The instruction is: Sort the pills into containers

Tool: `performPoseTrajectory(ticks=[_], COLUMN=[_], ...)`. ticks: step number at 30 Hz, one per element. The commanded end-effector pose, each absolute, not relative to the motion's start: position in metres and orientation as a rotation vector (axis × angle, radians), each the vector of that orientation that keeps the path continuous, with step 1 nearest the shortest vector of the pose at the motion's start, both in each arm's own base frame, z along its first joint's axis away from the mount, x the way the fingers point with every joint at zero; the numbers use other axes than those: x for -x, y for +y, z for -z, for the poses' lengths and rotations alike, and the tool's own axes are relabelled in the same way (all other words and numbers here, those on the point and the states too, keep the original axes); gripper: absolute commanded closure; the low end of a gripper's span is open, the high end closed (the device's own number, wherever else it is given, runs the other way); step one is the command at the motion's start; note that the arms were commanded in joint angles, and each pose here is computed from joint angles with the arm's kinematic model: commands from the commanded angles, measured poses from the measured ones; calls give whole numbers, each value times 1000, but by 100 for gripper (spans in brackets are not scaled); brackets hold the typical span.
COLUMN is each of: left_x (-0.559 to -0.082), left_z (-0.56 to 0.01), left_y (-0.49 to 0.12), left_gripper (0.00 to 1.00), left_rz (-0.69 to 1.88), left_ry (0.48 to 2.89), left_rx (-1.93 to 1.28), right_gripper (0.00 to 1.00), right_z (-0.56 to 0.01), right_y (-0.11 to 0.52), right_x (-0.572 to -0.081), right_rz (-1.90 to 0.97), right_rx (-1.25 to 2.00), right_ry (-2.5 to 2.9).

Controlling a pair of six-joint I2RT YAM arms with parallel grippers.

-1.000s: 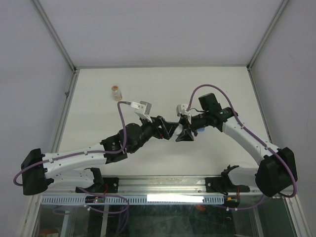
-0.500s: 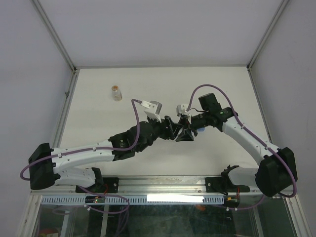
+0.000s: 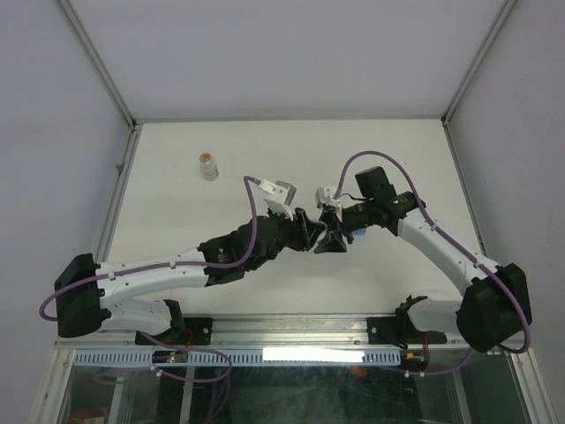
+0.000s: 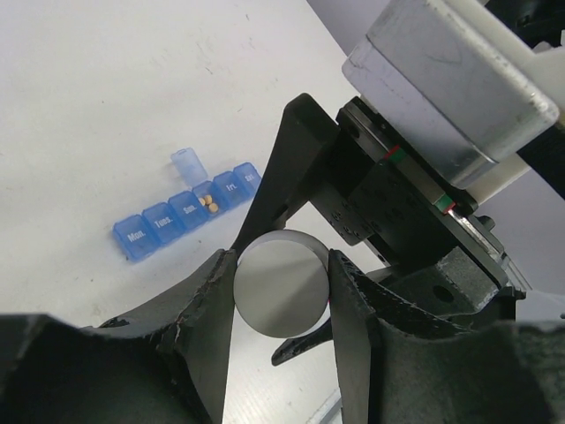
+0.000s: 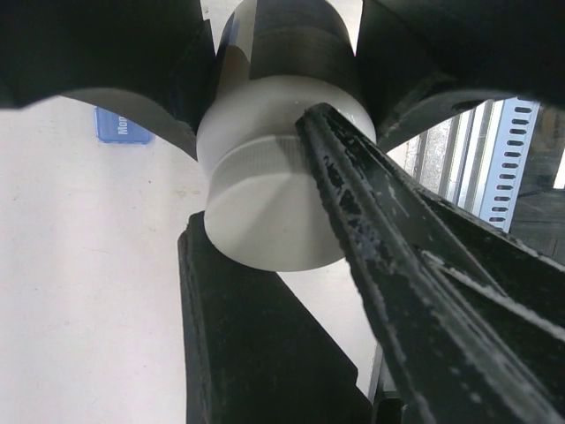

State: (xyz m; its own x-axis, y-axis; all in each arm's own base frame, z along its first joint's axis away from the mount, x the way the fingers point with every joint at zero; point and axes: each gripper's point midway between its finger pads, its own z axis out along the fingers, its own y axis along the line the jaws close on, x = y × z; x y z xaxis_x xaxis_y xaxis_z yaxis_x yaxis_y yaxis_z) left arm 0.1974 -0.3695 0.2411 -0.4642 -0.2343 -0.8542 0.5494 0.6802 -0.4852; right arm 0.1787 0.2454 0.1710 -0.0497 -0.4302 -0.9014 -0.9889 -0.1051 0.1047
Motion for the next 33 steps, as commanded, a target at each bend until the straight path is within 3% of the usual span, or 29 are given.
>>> performPoseTrajectory(ticks=[1, 5, 8, 11, 14, 19, 20, 27, 33], left_x=[-182, -157, -133, -124, -138, -181, -185, -188, -172], left_z=[-264, -270, -258, -246, -256, -287, -292, -296, -294], left_y=[-380, -382, -374, -359, -360, -356, -350, -301, -278], left_gripper=[77, 83, 79, 67, 45, 4, 1, 1, 1], left_rz=[1002, 1064, 1121, 1123, 1109, 1036, 1014, 1124, 1480], left_ry=[1765, 1522, 1220, 963, 892, 984, 985, 1179, 1274], left_rx=[-386, -721, -1111, -1363, -1389, -1114, -1053, -613, -213], right_gripper=[100, 100, 100, 100, 100, 100, 100, 100, 100], right_z=[-195, -196, -197, -198, -198, -199, -198, -197, -193], right_y=[253, 253, 254, 253, 253, 253, 253, 253, 253], right_x=[-187, -187, -186, -186, -186, -186, -186, -187, -188], right_rz=[-1105, -1107, -1111, -1109, -1105, -1103, -1102, -1103, -1109], right_rx=[1588, 1586, 1587, 1586, 1586, 1586, 1587, 1588, 1591], right_ry=[1425, 1423, 1419, 1417, 1416, 1415, 1416, 1419, 1432])
